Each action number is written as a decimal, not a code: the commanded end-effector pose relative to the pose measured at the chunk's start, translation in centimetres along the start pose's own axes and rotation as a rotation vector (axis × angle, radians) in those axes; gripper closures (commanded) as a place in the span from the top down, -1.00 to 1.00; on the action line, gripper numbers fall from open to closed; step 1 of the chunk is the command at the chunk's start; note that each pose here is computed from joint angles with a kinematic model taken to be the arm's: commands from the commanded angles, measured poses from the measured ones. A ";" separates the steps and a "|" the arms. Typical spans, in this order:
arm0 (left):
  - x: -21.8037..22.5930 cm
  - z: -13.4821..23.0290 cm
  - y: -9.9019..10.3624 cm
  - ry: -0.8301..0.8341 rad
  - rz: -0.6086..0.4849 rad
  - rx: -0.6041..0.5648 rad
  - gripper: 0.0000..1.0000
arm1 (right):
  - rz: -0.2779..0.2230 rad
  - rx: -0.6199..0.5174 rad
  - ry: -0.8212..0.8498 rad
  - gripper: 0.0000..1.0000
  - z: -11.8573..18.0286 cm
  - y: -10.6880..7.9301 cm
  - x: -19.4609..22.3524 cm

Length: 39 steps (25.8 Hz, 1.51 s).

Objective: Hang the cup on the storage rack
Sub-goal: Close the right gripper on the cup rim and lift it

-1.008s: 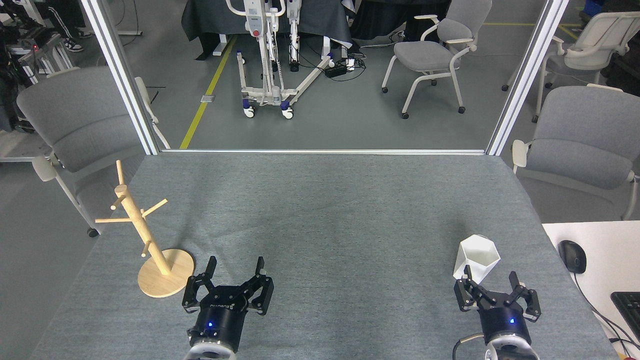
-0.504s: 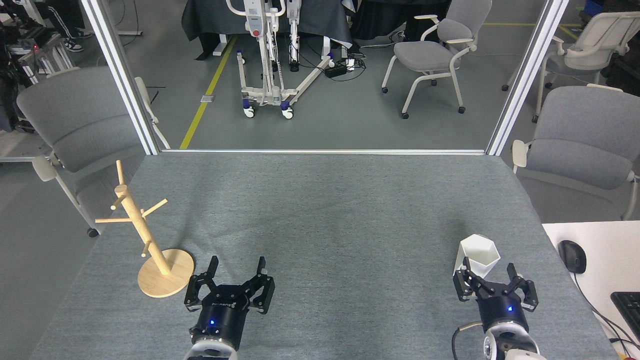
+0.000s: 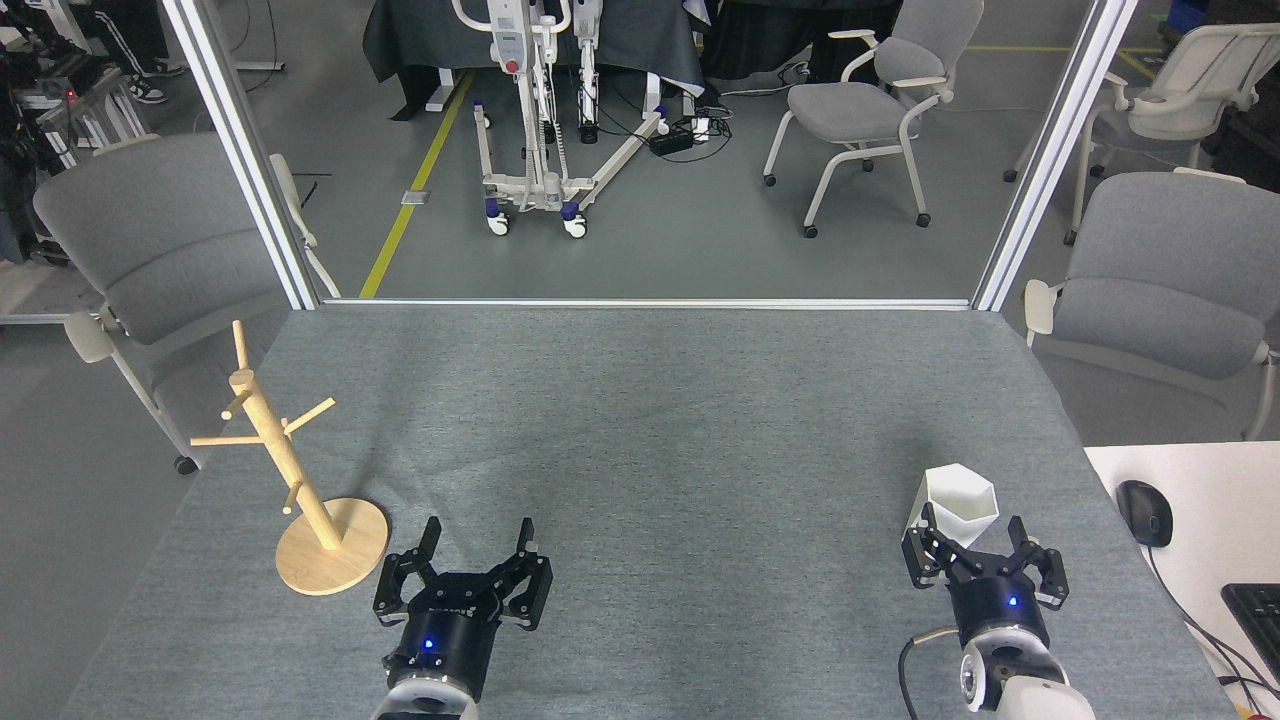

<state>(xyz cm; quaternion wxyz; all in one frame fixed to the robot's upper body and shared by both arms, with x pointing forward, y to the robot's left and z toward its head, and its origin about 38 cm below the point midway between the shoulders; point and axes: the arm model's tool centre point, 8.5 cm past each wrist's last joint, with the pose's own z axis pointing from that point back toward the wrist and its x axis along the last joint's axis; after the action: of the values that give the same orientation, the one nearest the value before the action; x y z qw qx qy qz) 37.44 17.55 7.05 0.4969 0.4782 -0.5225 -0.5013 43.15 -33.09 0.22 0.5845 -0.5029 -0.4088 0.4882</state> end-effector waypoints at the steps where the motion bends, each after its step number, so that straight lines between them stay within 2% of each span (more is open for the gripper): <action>1: 0.1 -0.1 -0.2 -0.001 0.001 -0.007 0.98 | 0.000 0.005 0.001 0.99 -0.4 -0.1 0.2; 10: 0.0 -0.4 -0.4 -0.002 -0.002 -0.014 0.98 | -0.009 0.010 -0.014 0.99 -0.3 0.2 1.3; 17: 0.0 -0.6 -0.8 -0.002 -0.003 -0.027 0.98 | -0.033 0.015 -0.009 0.99 -0.2 0.4 1.9; 24: -0.2 -1.0 -1.1 0.000 -0.009 -0.035 0.98 | -0.047 0.026 0.057 0.98 0.0 0.9 2.8; 30: -0.2 -1.0 -1.3 0.001 -0.008 -0.042 0.98 | -0.055 0.008 0.061 0.98 -0.5 0.0 2.9; 34: -0.2 -1.3 -1.1 0.002 -0.010 -0.038 0.98 | -0.058 0.027 0.061 0.98 -0.5 0.6 3.1; 37: -0.3 -1.6 -1.0 0.002 -0.011 -0.037 0.98 | -0.066 0.008 0.052 0.98 -1.3 -0.6 3.7; 39: -0.3 -1.7 -1.1 0.002 -0.009 -0.040 0.98 | -0.066 0.014 0.053 0.98 -1.4 -0.5 3.7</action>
<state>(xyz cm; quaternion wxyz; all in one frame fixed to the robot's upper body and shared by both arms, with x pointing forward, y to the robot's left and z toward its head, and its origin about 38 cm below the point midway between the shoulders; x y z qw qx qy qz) 38.91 17.70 5.88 0.5044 0.4711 -0.5095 -0.5138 44.91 -29.87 0.25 0.6142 -0.4988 -0.4048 0.4583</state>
